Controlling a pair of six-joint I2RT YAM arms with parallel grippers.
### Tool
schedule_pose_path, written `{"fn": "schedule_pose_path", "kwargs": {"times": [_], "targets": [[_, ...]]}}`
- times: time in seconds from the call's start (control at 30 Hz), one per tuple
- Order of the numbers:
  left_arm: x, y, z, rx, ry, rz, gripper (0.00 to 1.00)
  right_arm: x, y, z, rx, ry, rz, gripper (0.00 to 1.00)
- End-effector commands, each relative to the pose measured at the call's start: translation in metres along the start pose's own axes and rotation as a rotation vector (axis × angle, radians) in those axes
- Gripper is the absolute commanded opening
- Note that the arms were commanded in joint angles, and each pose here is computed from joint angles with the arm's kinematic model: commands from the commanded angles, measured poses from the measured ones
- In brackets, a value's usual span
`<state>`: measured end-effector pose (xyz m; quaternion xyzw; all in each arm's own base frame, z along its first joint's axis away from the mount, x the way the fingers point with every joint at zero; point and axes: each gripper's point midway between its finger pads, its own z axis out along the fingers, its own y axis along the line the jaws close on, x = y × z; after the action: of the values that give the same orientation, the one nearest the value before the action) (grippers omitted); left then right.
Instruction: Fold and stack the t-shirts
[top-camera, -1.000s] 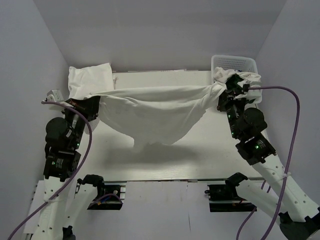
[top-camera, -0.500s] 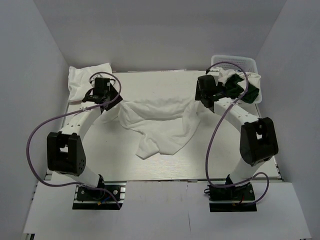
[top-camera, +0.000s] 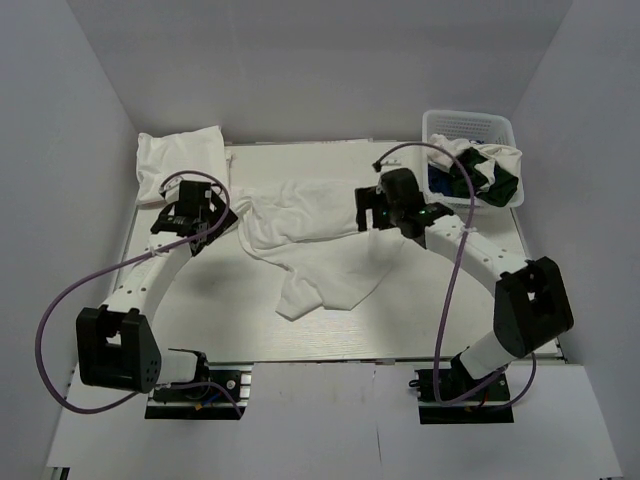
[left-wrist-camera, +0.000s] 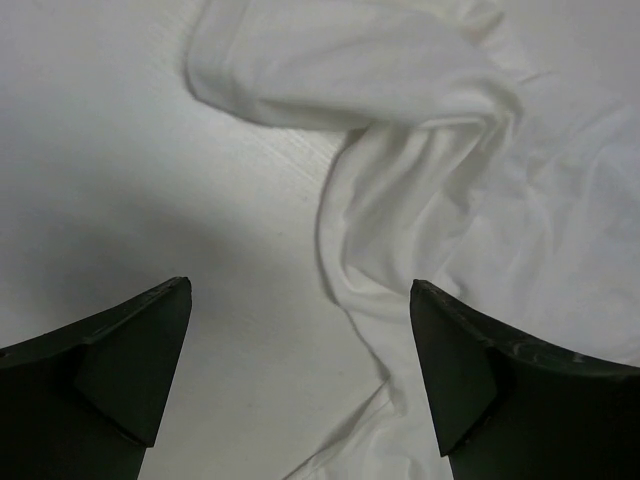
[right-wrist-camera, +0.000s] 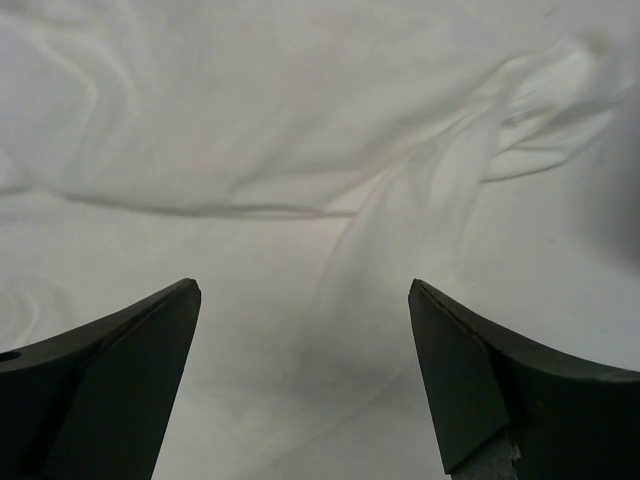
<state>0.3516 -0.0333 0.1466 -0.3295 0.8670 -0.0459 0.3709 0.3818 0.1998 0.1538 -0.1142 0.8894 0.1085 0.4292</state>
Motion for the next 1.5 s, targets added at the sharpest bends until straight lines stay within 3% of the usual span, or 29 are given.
{"fn": "schedule_pose_path", "kwargs": {"times": [0.0,0.13,0.23,0.4,0.53,0.63,0.7,0.8,0.9,1.07,1.37,1.4,1.47], "targets": [[0.018,0.018,-0.004,-0.027,0.034,-0.028,1.0,0.044,0.037,0.004,-0.128,0.122,-0.042,0.9],[0.031,0.031,0.0,-0.052,0.05,-0.029,1.0,0.086,0.051,-0.001,-0.1,0.213,-0.084,0.9],[0.035,0.046,0.005,-0.147,0.063,-0.028,1.0,0.117,0.071,-0.01,-0.083,0.245,-0.207,0.9],[0.048,0.017,0.003,0.016,0.126,0.017,1.0,0.127,0.084,-0.013,-0.082,0.217,-0.173,0.9],[0.102,-0.01,-0.009,0.275,0.326,0.096,0.92,0.112,0.071,-0.007,0.019,0.179,-0.078,0.9],[0.121,-0.008,-0.014,0.305,0.352,0.118,0.9,0.122,0.072,-0.01,-0.002,0.224,-0.064,0.9],[0.126,0.011,-0.015,0.217,0.36,0.134,0.9,0.126,0.081,-0.015,-0.068,0.229,-0.096,0.9],[0.122,0.028,-0.012,0.113,0.332,0.126,0.9,0.123,0.107,-0.029,-0.256,0.169,-0.287,0.9],[0.11,0.032,-0.015,0.057,0.305,0.11,0.93,0.119,0.14,-0.043,-0.36,0.092,-0.377,0.9],[0.092,0.035,-0.018,0.011,0.234,0.092,0.94,0.144,0.194,-0.054,-0.528,0.08,-0.525,0.9],[0.081,0.036,-0.017,0.008,0.185,0.052,0.99,0.175,0.203,-0.005,-0.379,0.145,-0.539,0.9],[0.078,0.034,-0.018,0.015,0.179,0.05,0.99,0.18,0.194,0.002,-0.333,0.151,-0.526,0.85],[0.075,0.031,-0.017,0.025,0.169,0.047,0.99,0.184,0.186,0.006,-0.285,0.167,-0.487,0.65]]}}
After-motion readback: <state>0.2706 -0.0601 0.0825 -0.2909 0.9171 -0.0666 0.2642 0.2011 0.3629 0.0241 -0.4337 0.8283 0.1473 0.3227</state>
